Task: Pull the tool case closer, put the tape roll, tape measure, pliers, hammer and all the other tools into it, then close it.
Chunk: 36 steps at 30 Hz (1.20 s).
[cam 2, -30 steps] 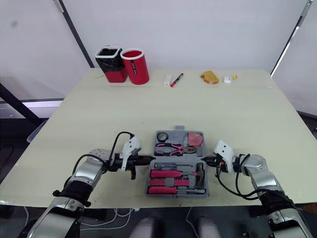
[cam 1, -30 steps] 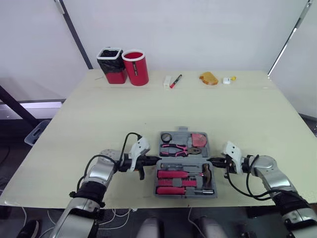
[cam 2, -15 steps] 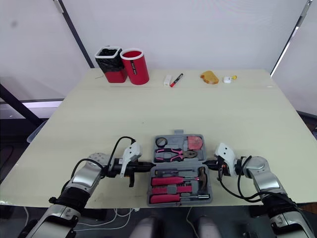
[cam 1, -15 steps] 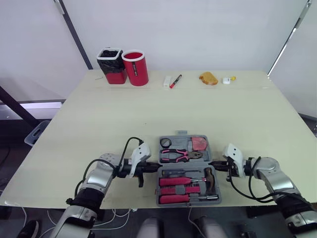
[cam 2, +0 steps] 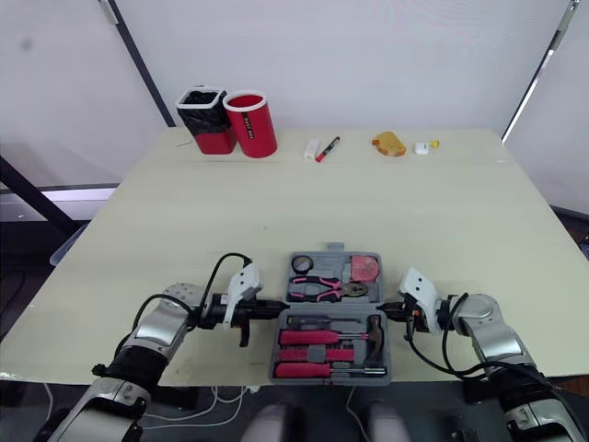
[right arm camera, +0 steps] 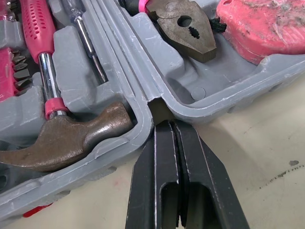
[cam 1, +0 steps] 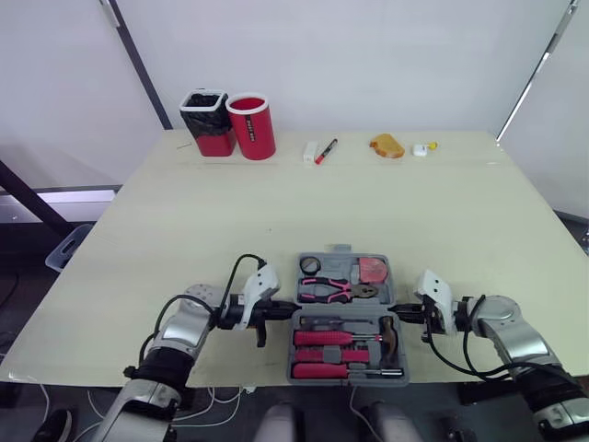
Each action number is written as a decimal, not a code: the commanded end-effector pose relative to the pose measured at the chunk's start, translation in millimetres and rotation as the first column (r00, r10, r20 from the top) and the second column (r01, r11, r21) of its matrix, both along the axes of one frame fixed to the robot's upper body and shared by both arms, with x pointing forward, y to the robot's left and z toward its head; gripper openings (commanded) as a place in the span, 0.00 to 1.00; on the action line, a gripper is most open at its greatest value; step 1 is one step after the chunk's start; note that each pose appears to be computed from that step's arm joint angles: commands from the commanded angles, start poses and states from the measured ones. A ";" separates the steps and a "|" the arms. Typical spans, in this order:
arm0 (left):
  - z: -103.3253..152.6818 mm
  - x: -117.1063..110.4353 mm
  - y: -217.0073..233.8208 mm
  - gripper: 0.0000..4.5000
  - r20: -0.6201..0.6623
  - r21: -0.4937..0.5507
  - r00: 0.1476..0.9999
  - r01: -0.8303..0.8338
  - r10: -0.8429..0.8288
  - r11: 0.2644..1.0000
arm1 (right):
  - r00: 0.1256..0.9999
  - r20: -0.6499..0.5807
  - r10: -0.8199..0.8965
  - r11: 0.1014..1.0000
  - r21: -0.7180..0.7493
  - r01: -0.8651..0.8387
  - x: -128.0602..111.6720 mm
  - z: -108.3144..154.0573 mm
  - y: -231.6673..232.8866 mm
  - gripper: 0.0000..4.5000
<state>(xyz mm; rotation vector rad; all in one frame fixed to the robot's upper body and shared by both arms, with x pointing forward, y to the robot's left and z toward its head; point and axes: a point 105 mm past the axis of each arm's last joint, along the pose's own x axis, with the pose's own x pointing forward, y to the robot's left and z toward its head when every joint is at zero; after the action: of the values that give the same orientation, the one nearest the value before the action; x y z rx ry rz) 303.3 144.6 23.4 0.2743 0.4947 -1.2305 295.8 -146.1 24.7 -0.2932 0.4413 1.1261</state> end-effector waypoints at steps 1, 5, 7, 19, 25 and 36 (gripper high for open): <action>-14.9 -4.1 -2.6 0.01 -0.036 0.032 0.999 -0.001 0.002 0.999 | 0.996 0.071 0.048 0.998 0.044 -0.051 4.0 13.1 16.8 0.00; -16.2 -3.0 0.6 0.01 -0.032 0.038 0.999 -0.011 0.013 0.999 | 0.996 0.075 0.040 0.998 0.043 -0.043 6.5 13.3 16.2 0.00; -17.6 -5.3 0.7 0.01 -0.037 0.041 0.999 -0.002 0.004 0.999 | 0.996 0.077 0.041 0.998 0.037 -0.044 6.5 12.6 15.6 0.00; -16.5 0.5 2.8 0.01 -0.013 0.039 0.999 -0.030 0.031 0.999 | 0.996 0.081 0.039 0.998 0.038 -0.042 7.9 12.1 16.7 0.00; -14.9 4.9 3.1 0.01 -0.002 0.032 0.999 -0.052 0.052 0.998 | 0.996 0.084 0.034 0.999 0.035 -0.037 8.5 11.9 16.1 0.00; -21.0 1.3 3.6 0.01 -0.015 0.049 0.999 -0.045 0.046 0.998 | 0.994 0.104 0.025 0.999 0.037 -0.029 12.2 13.6 17.0 0.00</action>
<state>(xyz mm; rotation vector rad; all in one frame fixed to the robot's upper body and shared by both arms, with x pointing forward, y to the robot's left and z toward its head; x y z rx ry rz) 308.5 146.8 20.4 0.2708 0.4730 -1.2149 301.3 -144.1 22.3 -0.3046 0.4179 1.1071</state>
